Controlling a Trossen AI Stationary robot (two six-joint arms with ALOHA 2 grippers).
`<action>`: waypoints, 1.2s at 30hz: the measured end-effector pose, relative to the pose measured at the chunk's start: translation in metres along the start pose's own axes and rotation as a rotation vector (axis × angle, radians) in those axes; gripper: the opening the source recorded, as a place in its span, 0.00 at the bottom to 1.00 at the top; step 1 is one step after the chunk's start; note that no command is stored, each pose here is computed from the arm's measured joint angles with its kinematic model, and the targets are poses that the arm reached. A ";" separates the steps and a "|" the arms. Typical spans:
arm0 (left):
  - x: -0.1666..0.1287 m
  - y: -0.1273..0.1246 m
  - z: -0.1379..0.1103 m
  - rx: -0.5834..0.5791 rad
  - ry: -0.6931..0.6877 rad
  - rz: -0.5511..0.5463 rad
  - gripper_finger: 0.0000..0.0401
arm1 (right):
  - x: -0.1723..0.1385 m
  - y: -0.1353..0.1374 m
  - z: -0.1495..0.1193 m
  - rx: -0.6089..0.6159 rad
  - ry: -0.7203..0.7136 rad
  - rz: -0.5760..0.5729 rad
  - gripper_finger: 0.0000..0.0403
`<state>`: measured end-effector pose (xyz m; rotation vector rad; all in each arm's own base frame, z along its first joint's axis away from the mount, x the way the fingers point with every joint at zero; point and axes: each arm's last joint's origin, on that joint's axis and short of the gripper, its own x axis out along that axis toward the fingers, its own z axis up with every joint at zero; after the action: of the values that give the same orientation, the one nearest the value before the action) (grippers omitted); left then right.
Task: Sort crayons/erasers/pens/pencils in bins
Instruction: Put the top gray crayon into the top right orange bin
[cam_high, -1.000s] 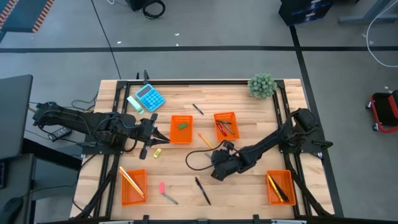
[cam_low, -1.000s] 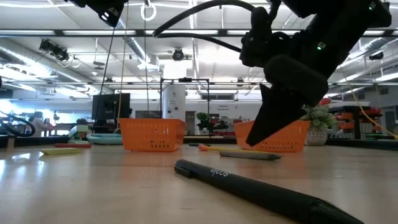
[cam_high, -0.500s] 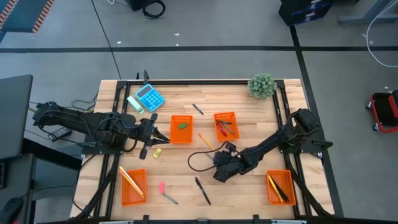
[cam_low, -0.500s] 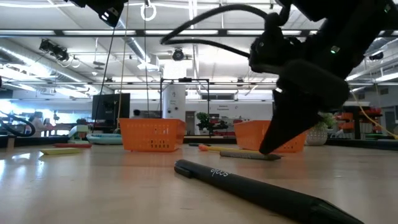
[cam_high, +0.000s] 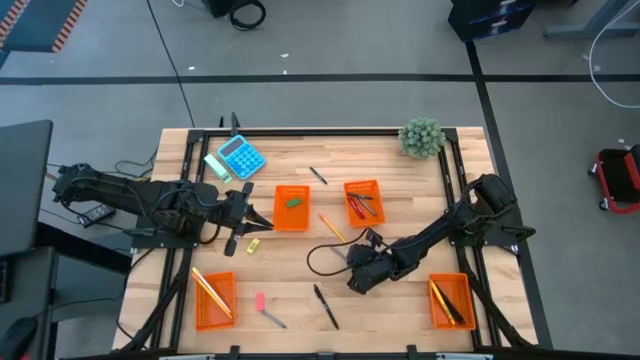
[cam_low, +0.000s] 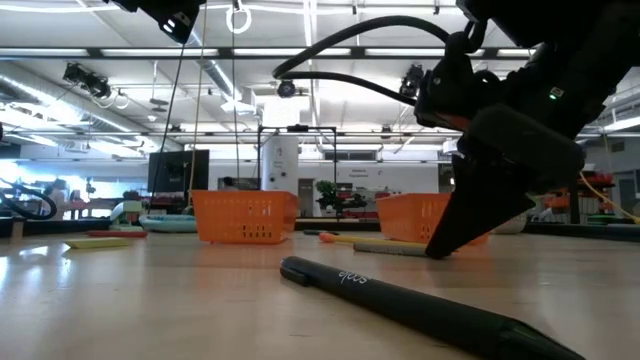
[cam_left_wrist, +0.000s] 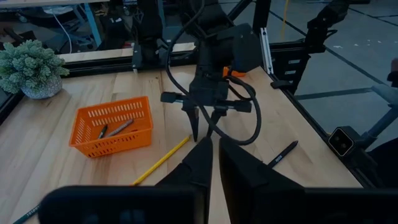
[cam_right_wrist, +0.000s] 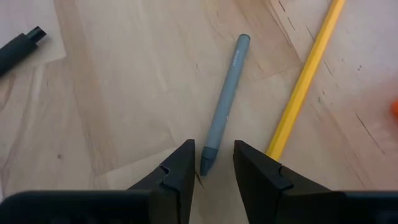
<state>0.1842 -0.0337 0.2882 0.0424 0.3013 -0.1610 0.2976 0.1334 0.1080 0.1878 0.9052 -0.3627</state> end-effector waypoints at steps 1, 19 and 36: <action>0.000 0.000 0.000 0.000 0.000 0.000 0.10 | 0.000 0.000 0.000 -0.004 -0.003 -0.002 0.26; 0.000 0.000 0.000 0.000 0.000 0.000 0.10 | 0.000 0.002 0.003 -0.040 -0.008 -0.011 0.09; 0.000 0.000 -0.001 0.000 0.011 0.001 0.10 | -0.021 0.022 0.042 -0.103 -0.010 -0.054 0.08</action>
<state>0.1839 -0.0336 0.2871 0.0432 0.3119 -0.1602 0.3251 0.1453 0.1507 0.0669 0.9182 -0.3655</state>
